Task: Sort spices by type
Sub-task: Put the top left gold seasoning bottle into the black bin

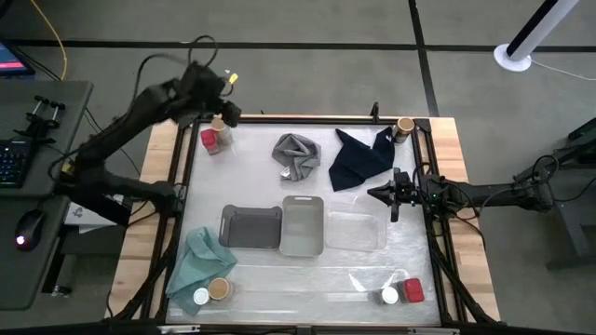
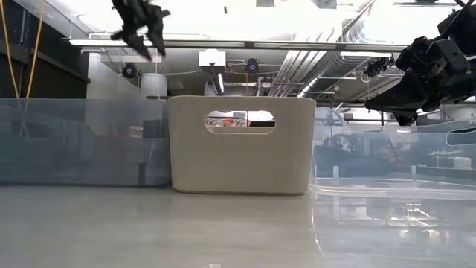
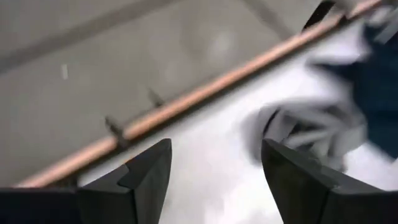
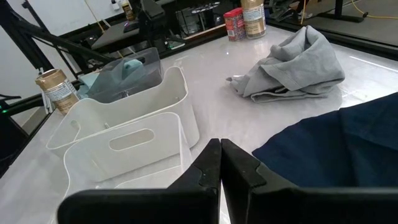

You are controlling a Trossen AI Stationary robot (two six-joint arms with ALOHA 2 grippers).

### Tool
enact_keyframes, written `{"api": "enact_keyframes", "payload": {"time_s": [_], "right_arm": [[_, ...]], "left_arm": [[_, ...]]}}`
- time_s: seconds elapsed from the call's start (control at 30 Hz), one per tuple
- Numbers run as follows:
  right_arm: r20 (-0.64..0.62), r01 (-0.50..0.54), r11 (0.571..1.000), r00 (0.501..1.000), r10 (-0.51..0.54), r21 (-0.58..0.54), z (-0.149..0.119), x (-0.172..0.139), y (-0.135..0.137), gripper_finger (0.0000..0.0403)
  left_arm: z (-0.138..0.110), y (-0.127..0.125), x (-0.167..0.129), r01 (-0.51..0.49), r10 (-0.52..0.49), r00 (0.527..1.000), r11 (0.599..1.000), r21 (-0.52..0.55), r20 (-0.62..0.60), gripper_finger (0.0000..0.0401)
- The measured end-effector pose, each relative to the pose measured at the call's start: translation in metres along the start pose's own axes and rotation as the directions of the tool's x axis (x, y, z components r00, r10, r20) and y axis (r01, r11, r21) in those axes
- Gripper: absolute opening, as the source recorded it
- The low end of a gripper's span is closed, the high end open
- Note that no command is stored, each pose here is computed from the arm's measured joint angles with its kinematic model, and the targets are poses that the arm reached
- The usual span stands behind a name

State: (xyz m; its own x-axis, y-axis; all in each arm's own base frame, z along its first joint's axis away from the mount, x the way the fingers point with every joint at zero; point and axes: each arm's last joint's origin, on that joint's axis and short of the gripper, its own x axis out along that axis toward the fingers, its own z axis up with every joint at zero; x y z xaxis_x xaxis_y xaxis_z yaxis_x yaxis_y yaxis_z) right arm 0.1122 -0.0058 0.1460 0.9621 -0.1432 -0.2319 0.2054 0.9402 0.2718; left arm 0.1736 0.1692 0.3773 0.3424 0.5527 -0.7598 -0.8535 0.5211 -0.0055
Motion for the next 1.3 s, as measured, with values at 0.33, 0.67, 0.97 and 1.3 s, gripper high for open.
{"api": "enact_keyframes", "payload": {"time_s": [0.33, 0.67, 0.97, 1.3], "right_arm": [[0.000, 0.000, 1.000, 1.000, 0.000, 0.000, 0.000, 0.000, 0.000, 0.0001], [0.000, 0.000, 1.000, 1.000, 0.000, 0.000, 0.000, 0.000, 0.000, 0.0001], [0.000, 0.000, 1.000, 1.000, 0.000, 0.000, 0.000, 0.000, 0.000, 0.0001], [0.001, 0.000, 1.000, 1.000, 0.000, 0.000, 0.000, 0.000, 0.000, 0.0001]], "left_arm": [[-0.001, 0.045, 0.090, -0.148, 0.108, 0.886, 0.987, -0.056, -0.450, 0.0237], [-0.004, 0.051, 0.119, -0.155, 0.120, 0.847, 0.988, -0.025, -0.518, 0.0237], [-0.003, 0.051, 0.119, -0.129, 0.139, 0.847, 0.990, 0.054, -0.513, 0.0237], [-0.001, 0.051, 0.120, -0.104, 0.138, 0.858, 0.990, 0.096, -0.494, 0.0262]]}}
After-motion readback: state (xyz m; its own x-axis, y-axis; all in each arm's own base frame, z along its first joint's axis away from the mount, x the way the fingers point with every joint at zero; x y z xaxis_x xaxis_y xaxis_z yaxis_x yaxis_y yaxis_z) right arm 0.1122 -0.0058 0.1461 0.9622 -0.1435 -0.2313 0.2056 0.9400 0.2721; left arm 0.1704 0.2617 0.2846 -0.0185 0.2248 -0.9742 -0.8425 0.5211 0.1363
